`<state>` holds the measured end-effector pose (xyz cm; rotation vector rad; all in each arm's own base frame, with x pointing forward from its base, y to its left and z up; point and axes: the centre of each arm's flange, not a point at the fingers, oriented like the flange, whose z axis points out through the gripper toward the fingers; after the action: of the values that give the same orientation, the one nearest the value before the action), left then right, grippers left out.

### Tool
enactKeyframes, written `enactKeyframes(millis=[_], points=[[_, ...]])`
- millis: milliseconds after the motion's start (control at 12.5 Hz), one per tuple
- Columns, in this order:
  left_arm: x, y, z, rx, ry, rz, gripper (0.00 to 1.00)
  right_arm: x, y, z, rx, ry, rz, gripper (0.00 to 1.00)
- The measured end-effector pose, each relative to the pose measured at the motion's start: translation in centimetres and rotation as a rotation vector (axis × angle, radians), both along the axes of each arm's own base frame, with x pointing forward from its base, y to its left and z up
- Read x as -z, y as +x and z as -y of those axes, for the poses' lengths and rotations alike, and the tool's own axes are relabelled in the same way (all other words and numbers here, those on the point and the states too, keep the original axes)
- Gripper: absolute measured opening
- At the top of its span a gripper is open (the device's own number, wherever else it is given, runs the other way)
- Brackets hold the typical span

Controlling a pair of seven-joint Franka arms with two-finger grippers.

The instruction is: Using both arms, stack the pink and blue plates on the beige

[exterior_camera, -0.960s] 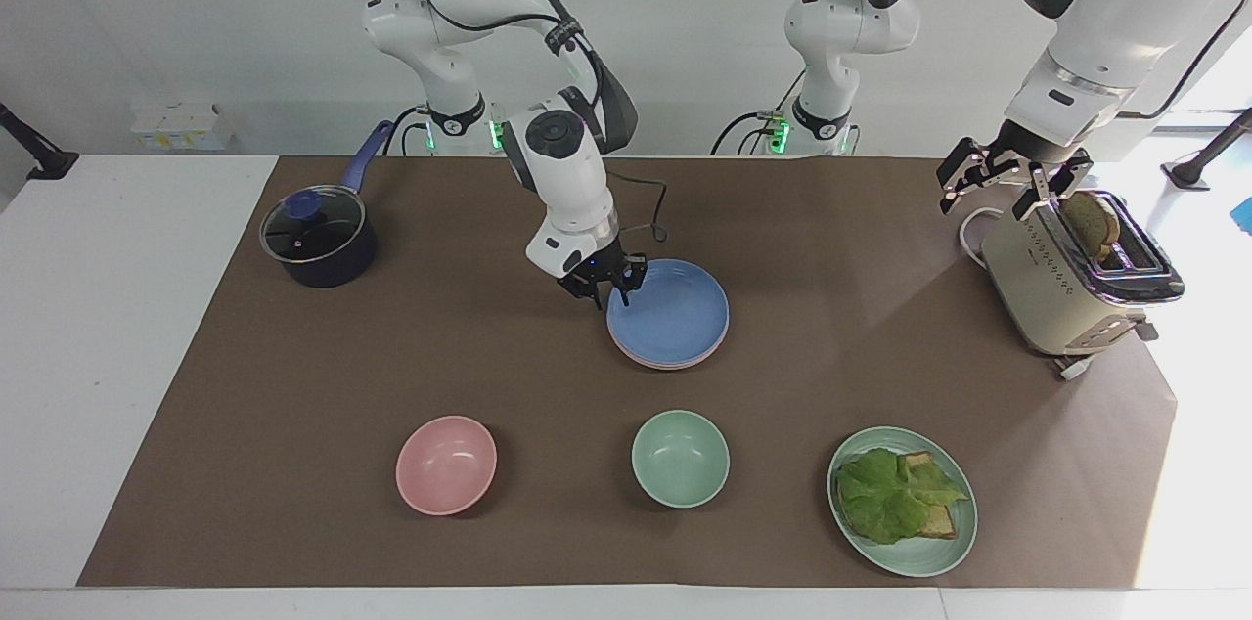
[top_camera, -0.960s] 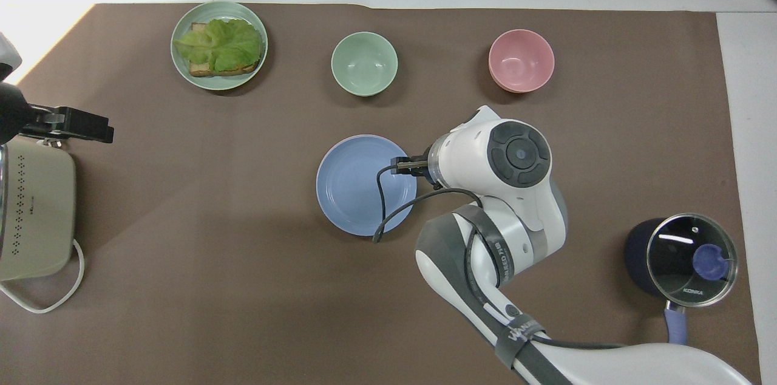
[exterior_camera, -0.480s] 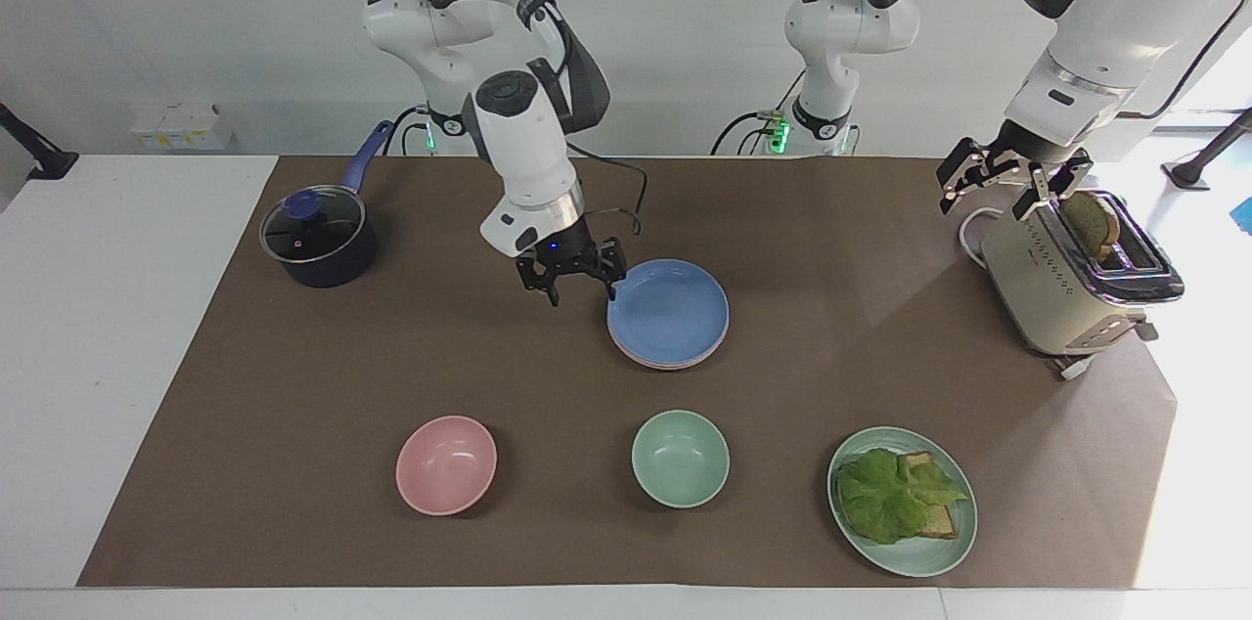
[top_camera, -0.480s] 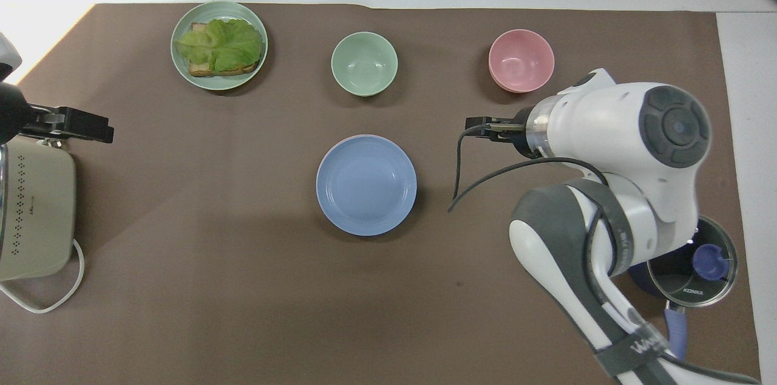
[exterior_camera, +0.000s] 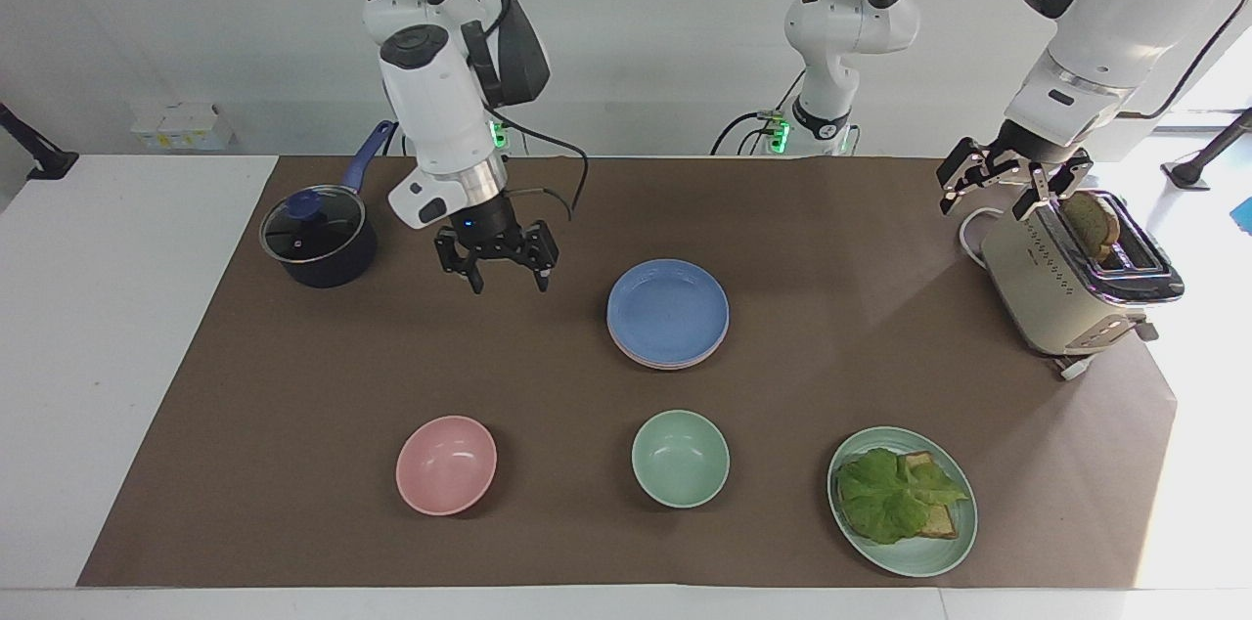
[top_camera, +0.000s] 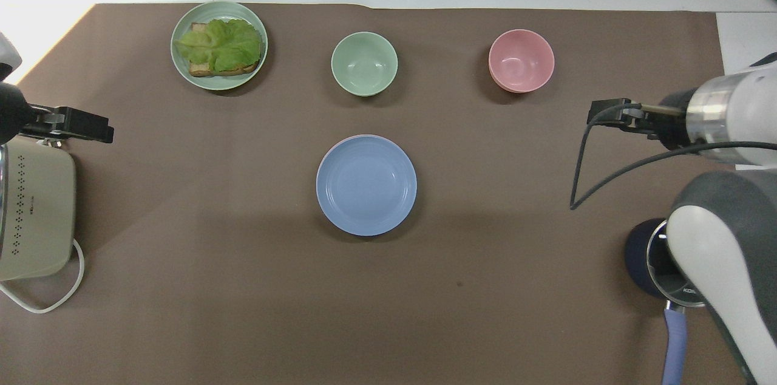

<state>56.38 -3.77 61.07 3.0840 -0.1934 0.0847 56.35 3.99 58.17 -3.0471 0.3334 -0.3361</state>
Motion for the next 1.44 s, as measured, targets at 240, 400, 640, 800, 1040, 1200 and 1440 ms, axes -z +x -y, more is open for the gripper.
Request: enactKeyframes(millis=[240,400,640,800,1040,1200,1440], points=[[0.0,0.0,0.0,0.0,0.0,0.0,1.0,-3.8,-0.6,2.0,-0.039,-0.077,-0.032,1.0],[0.0,0.0,0.0,0.0,0.0,0.0,1.0,-6.1,-1.3,1.9,-0.046,-0.081,-0.06,1.0],[0.0,0.0,0.0,0.0,0.0,0.0,1.0,-6.8,-1.7,2.1,-0.043,-0.08,-0.098,1.0],[0.0,0.0,0.0,0.0,0.0,0.0,1.0,-6.2,-1.7,2.3,-0.041,-0.079,-0.124,1.0],[0.0,0.0,0.0,0.0,0.0,0.0,1.0,-6.6,-1.9,2.4,-0.043,-0.08,-0.137,1.0],[0.0,0.0,0.0,0.0,0.0,0.0,1.0,-6.7,-2.0,1.8,-0.061,-0.082,-0.144,1.0],[0.0,0.0,0.0,0.0,0.0,0.0,1.0,-6.8,-2.4,0.8,-0.085,-0.081,-0.164,1.0]])
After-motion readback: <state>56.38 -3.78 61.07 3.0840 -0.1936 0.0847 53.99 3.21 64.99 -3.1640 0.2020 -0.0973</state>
